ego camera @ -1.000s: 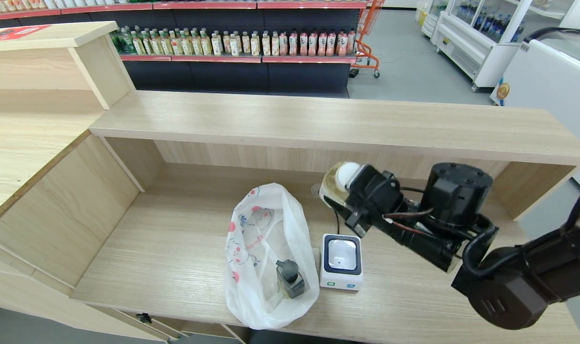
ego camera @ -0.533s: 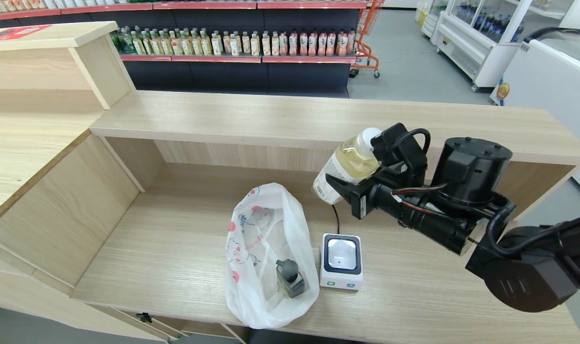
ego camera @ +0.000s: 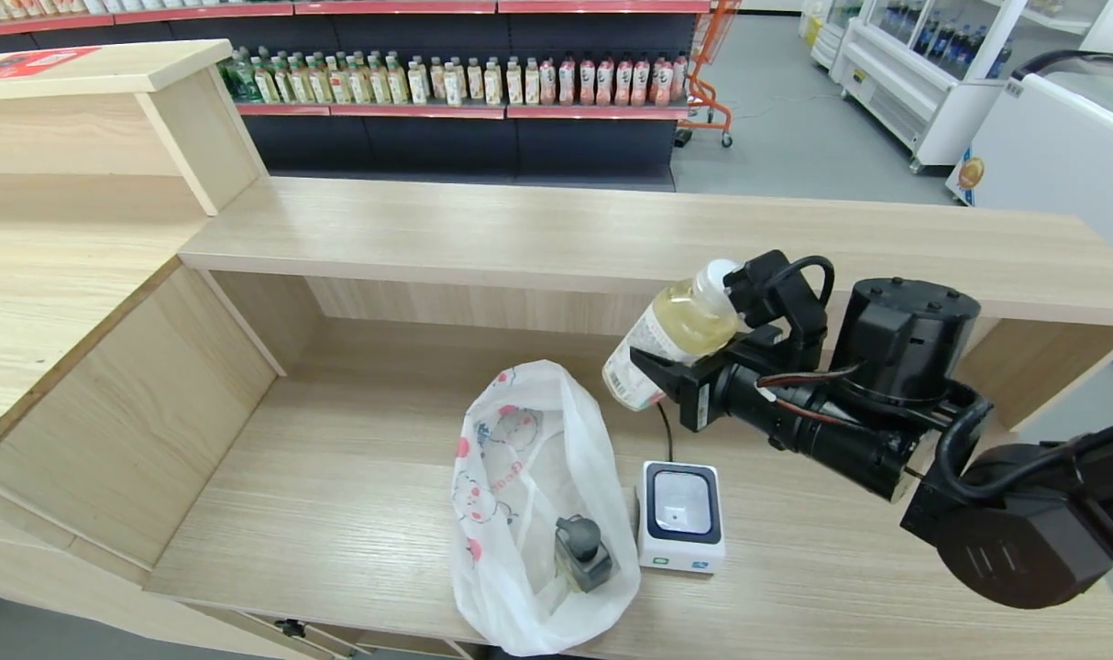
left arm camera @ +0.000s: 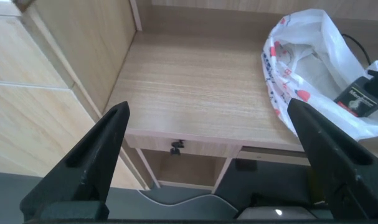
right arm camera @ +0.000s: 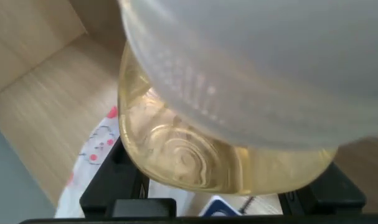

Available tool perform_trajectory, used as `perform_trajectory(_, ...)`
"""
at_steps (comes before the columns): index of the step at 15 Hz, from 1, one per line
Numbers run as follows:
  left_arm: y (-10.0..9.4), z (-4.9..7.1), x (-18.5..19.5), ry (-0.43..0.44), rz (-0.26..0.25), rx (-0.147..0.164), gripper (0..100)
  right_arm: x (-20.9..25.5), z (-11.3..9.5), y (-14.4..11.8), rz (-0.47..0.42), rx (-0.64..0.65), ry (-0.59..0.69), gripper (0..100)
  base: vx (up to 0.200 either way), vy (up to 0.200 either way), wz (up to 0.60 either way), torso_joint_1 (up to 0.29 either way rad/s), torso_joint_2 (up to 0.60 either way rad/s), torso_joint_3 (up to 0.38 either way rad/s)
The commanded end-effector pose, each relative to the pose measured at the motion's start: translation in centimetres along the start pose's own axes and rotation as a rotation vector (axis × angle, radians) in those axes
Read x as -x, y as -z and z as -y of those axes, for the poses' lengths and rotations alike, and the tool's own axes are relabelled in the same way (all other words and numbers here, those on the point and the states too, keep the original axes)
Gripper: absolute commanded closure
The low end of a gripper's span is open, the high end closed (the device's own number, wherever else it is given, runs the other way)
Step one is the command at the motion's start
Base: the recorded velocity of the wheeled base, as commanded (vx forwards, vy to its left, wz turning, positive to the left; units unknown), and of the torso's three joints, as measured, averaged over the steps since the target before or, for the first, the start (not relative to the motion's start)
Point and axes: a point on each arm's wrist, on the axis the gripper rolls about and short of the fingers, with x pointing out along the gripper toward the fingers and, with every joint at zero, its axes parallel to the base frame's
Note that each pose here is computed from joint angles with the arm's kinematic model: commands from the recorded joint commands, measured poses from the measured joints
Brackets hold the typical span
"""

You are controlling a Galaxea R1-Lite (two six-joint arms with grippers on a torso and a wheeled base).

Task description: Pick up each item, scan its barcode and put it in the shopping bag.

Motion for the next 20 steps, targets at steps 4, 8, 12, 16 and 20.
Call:
perform_trajectory(4, 0.0, 0.0, 0.0, 0.000, 0.000, -0.002, 0, -0.1, 0.8, 0.6, -0.011, -0.065, -0.001, 100, 0.000, 0.050, 0.00, 0.003, 0.00, 0.003)
perform_trajectory(8, 0.0, 0.0, 0.0, 0.000, -0.002, 0.001, 0, 0.0, 2.7, 2.1, -0.056, -0.158, 0.037, 100, 0.000, 0.000, 0.00, 0.000, 0.00, 0.000)
perform_trajectory(12, 0.0, 0.0, 0.0, 0.000, 0.000, 0.001, 0, 1.4, 3.7, 3.6, -0.108, -0.256, -0.004, 100, 0.000, 0.000, 0.00, 0.000, 0.00, 0.000)
perform_trajectory(16, 0.0, 0.0, 0.0, 0.000, -0.002, 0.003, 0, 1.3, 3.3, 4.5, -0.142, -0.329, -0.015, 100, 0.000, 0.000, 0.00, 0.000, 0.00, 0.000)
perform_trajectory(20, 0.0, 0.0, 0.0, 0.000, 0.000, 0.001, 0, 0.5, 2.8, 6.0, -0.161, -0.342, -0.042, 100, 0.000, 0.000, 0.00, 0.000, 0.00, 0.000)
